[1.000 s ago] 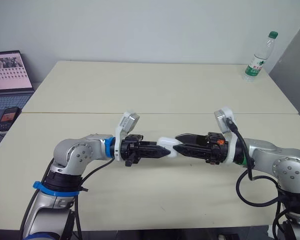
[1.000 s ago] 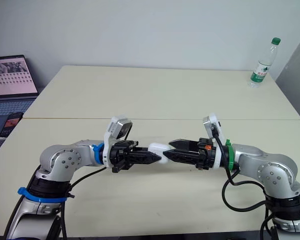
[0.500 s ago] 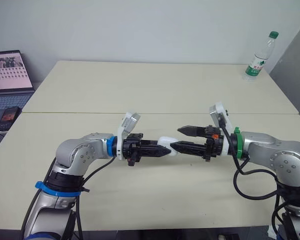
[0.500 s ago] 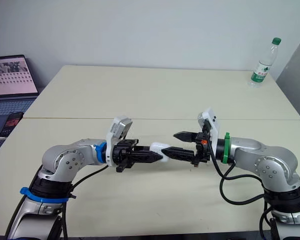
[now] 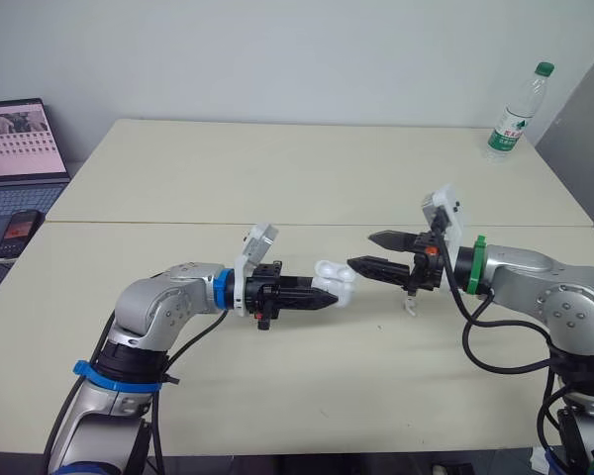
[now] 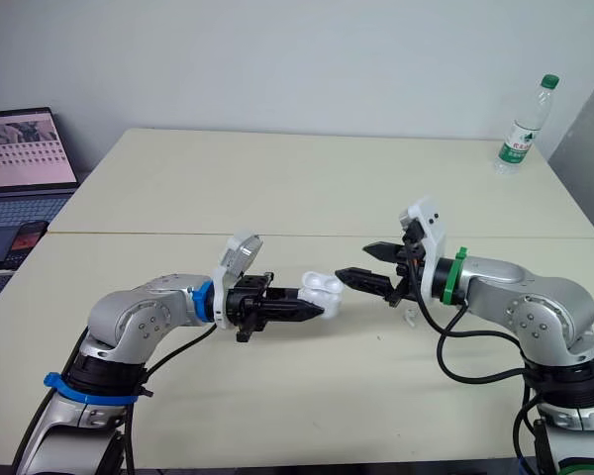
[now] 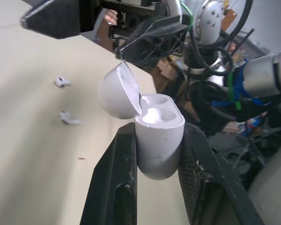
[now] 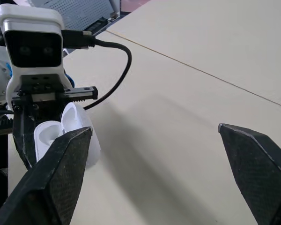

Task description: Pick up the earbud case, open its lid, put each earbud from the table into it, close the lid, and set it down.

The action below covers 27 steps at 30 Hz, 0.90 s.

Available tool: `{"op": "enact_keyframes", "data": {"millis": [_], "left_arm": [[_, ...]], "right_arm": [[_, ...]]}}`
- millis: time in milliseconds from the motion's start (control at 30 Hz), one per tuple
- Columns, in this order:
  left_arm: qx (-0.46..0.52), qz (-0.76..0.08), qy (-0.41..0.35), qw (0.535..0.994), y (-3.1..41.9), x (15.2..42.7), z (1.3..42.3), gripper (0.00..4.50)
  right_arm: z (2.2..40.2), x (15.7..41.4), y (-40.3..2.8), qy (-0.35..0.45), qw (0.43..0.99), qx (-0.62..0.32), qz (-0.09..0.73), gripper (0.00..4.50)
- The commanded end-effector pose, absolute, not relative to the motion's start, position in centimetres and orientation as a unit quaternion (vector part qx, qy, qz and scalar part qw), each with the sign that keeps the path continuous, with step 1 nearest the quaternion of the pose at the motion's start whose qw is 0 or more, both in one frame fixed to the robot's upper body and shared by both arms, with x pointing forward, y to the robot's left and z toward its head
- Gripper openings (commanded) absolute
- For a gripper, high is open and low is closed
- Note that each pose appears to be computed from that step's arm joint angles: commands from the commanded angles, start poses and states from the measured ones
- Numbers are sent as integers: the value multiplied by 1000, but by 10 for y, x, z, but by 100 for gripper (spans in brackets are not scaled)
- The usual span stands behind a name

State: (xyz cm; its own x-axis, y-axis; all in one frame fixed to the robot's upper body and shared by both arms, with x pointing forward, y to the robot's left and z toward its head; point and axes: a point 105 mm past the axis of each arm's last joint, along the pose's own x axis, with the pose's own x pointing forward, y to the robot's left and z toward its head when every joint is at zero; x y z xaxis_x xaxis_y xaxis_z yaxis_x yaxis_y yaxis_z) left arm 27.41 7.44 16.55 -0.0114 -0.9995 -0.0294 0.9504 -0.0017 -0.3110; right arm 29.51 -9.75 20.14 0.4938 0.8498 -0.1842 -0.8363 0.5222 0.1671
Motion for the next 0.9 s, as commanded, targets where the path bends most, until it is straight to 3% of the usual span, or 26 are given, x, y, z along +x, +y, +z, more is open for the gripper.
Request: {"op": "enact_keyframes", "data": {"millis": [33,233,433,667,900], "left_arm": [[-32,-665,39,745,71,290,170,79],[38,-567,-76,820,73,315,168,79],[39,-525,-112,843,73,309,159,79],[-10,-498,-131,857,75,300,156,79],[11,-461,-136,877,79,304,151,79]], "right_arm": [[217,297,-111,99,879,-4,466,450],[168,304,-144,209,908,-80,353,450],[127,285,-153,285,911,-97,282,450],[102,273,-162,309,920,-109,217,450],[102,276,-159,297,931,-85,193,450]]}}
